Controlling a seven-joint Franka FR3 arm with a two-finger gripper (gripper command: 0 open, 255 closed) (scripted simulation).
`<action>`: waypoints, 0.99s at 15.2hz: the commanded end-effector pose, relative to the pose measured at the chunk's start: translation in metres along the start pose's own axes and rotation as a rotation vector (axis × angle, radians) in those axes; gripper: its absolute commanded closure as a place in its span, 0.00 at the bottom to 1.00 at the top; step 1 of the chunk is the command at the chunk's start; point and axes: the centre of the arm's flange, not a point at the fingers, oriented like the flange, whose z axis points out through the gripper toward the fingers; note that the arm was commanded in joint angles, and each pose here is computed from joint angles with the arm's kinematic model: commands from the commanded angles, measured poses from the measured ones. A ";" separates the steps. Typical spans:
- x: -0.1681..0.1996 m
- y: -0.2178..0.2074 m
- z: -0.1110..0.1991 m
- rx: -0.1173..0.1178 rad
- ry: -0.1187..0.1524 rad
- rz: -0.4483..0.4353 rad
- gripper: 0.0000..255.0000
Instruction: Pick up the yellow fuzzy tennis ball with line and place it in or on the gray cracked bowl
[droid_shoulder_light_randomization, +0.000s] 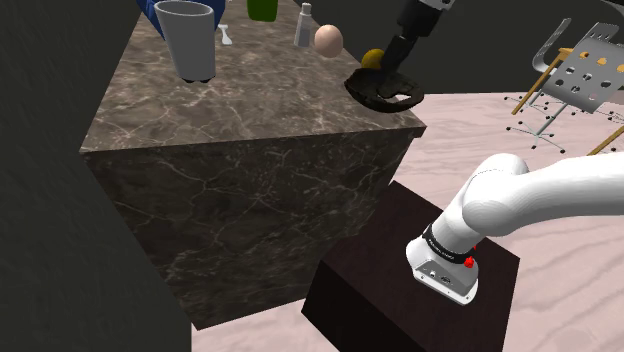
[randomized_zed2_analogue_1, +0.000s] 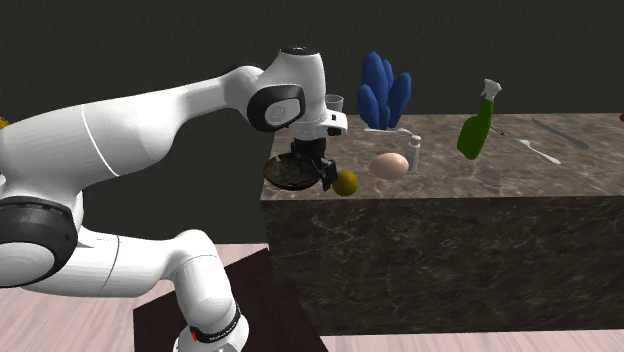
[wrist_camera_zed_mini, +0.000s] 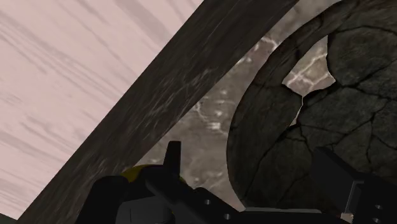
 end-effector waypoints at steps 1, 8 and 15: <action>0.000 0.000 0.000 0.000 0.000 0.000 0.00; 0.042 0.077 -0.042 0.052 0.020 -0.096 0.00; 0.042 0.075 -0.005 0.052 0.020 -0.096 0.00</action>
